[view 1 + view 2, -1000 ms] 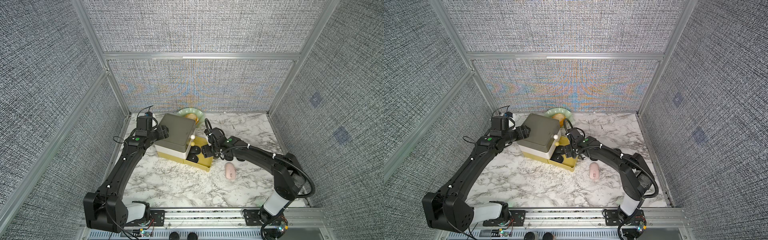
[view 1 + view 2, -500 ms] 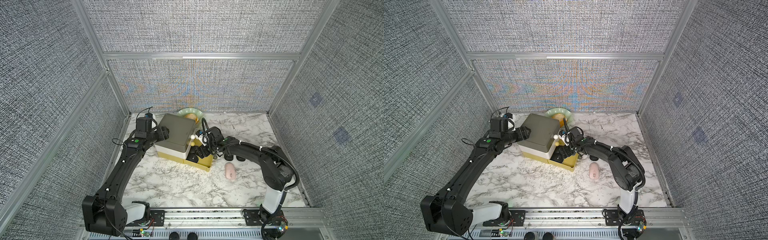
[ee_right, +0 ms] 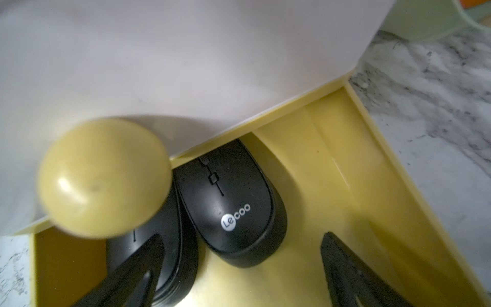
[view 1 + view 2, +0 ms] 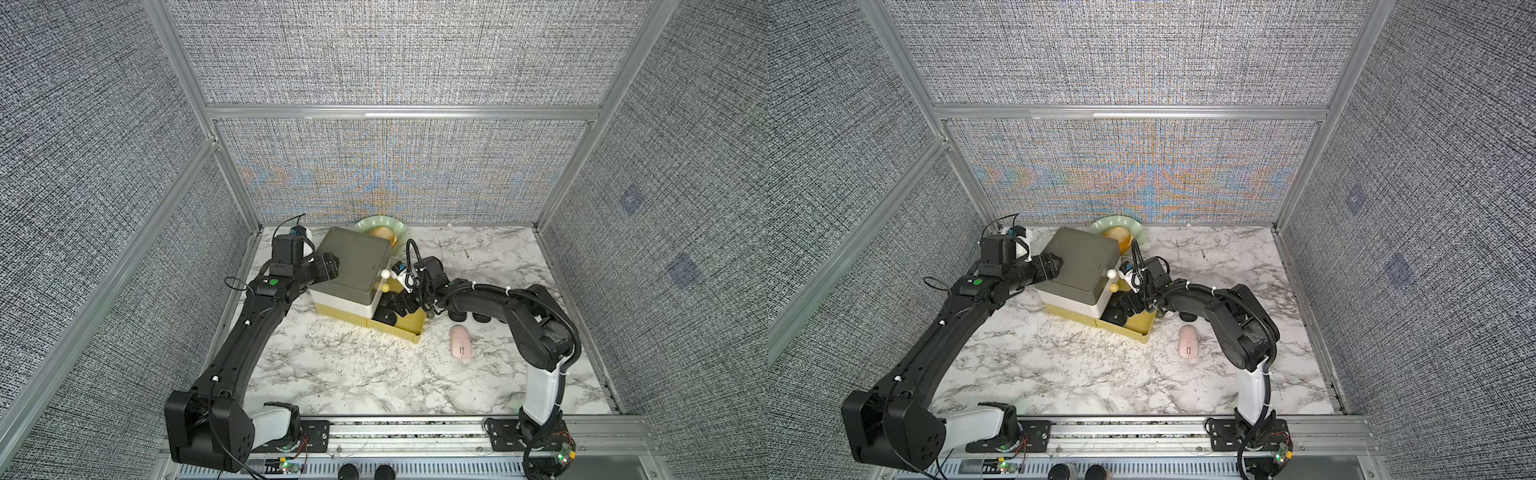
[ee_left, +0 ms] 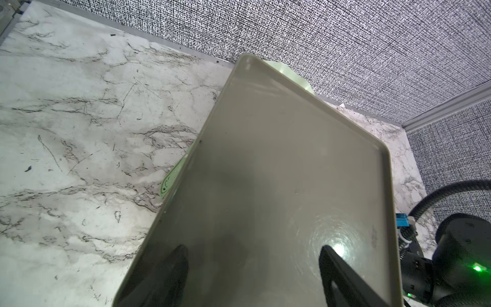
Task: Take the mice out of the drawer
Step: Pick up the mouse from the drawer.
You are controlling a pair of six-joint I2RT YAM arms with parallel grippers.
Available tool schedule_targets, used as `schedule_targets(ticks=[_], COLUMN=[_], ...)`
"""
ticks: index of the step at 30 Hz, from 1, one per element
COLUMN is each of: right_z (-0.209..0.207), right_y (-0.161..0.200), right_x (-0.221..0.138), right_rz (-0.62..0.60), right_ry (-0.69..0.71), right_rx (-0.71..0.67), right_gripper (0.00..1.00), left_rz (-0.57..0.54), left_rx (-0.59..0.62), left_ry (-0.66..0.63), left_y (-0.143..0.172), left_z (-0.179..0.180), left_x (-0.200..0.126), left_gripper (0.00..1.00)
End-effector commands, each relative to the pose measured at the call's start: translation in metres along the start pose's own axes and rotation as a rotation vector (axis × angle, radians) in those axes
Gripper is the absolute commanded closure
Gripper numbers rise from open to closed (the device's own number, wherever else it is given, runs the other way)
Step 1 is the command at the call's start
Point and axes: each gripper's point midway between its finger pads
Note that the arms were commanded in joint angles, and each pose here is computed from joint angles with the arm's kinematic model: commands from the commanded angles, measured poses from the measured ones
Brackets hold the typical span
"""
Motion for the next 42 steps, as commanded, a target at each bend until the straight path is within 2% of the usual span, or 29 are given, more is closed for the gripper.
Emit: schedule_targets(ticks=[1,9,19,26,36,42], right_z=[0.003,0.002,-0.005,0.003,-0.002,0.005], right_y=[-0.009,-0.003,0.008,0.001,0.000,-0.001], right_x=[0.005,0.019,0.033,0.033,0.045,0.047], right_rz=[-0.040,-0.009,0.037,0.000,0.012,-0.008], right_ry=[-0.013,-0.003,0.021,-0.016,-0.020,-0.058], right_rx=[-0.007,-0.011,-0.017,-0.048,-0.012,-0.037], right_gripper=[0.10,0.12,0.21,0.24,0.13,0.16], left_rz=[-0.004,0.001,0.002,-0.002,-0.005,-0.005], left_rx=[-0.012,-0.017,-0.017,-0.021,-0.025,-0.041], left_ry=[0.005,-0.001,-0.008,-0.015,-0.032,-0.057], left_y=[-0.002,0.000,0.001,0.001,0.002,0.004], left_z=[-0.001,0.000,0.003,0.005,0.009,0.016], left_x=[0.000,0.001,0.002,0.002,0.004,0.008], left_gripper=[0.21,0.21,0.21,0.21,0.21,0.20])
Point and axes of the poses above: each gripper's point midway between its finger pads, its own x axis out along the fingers, its own z axis along the line the jaws close on, y = z × x, and after that the axes turned 3 degrees about x, right-handed
